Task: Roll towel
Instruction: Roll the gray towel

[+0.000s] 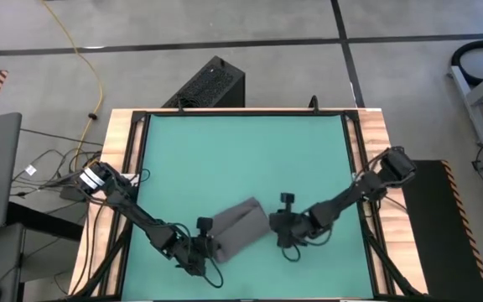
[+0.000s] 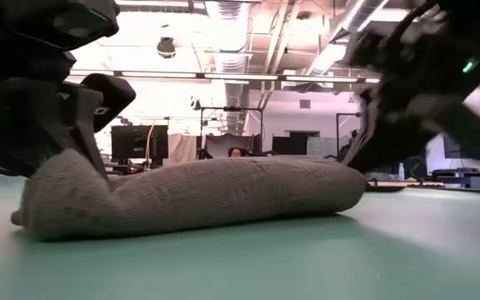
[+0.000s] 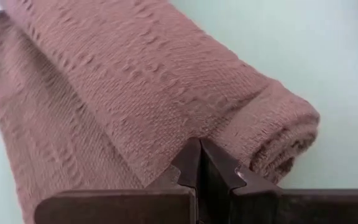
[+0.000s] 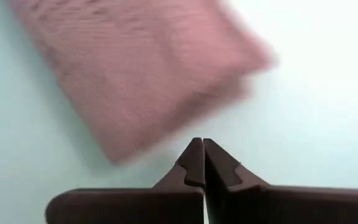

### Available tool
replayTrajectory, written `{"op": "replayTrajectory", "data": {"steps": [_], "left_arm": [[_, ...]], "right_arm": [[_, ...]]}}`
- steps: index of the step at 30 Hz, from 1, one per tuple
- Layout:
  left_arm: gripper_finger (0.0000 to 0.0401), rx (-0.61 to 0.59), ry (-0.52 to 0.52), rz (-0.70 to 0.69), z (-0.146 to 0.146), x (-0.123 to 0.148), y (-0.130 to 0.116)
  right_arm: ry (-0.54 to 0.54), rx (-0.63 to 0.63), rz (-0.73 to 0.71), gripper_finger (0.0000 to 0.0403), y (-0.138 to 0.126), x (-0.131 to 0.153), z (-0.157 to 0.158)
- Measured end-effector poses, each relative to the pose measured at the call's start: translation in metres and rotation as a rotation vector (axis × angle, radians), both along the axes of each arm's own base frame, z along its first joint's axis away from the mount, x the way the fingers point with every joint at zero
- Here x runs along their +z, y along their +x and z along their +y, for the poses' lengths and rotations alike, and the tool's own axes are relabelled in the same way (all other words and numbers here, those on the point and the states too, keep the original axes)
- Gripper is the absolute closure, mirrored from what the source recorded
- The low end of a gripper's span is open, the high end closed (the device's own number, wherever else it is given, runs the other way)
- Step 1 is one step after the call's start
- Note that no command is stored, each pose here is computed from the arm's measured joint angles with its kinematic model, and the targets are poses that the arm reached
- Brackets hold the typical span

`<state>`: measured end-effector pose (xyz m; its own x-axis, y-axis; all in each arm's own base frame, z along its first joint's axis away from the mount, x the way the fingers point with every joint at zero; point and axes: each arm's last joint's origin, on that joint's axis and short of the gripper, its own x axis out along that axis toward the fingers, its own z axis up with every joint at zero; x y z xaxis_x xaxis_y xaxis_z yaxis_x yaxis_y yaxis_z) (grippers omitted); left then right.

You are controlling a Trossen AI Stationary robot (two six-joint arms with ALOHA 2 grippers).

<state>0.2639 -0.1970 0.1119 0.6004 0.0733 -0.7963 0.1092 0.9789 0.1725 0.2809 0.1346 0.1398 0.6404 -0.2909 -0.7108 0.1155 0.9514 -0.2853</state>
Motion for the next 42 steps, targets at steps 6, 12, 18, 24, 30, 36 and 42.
{"op": "replayTrajectory", "data": {"steps": [6,12,18,24,30,36,42], "left_arm": [[0.0401,-0.091,0.062,0.067,0.002,0.001,-0.005],[0.0401,-0.145,0.103,0.065,0.005,0.003,0.000],[0.0401,-0.168,0.118,0.078,0.004,0.006,0.003],[0.0401,-0.171,0.119,0.086,0.005,0.006,0.003],[0.0401,-0.159,0.139,0.082,0.005,0.007,0.003],[0.0401,-0.132,0.225,0.090,0.003,0.027,0.008],[0.0401,-0.117,0.229,0.025,0.002,0.056,0.012]], "right_arm": [[-0.060,-0.014,-0.121,0.0388,-0.020,0.041,0.008],[-0.097,0.159,-0.222,0.0389,0.016,0.060,-0.022],[-0.023,0.259,-0.184,0.0390,0.043,0.036,-0.050],[0.119,0.294,-0.074,0.0390,0.049,-0.003,-0.044],[0.100,0.261,-0.057,0.0390,0.043,-0.016,-0.018],[0.099,0.243,-0.074,0.0390,0.035,-0.015,-0.001],[0.134,0.203,-0.089,0.0390,0.032,-0.015,0.004]]}}
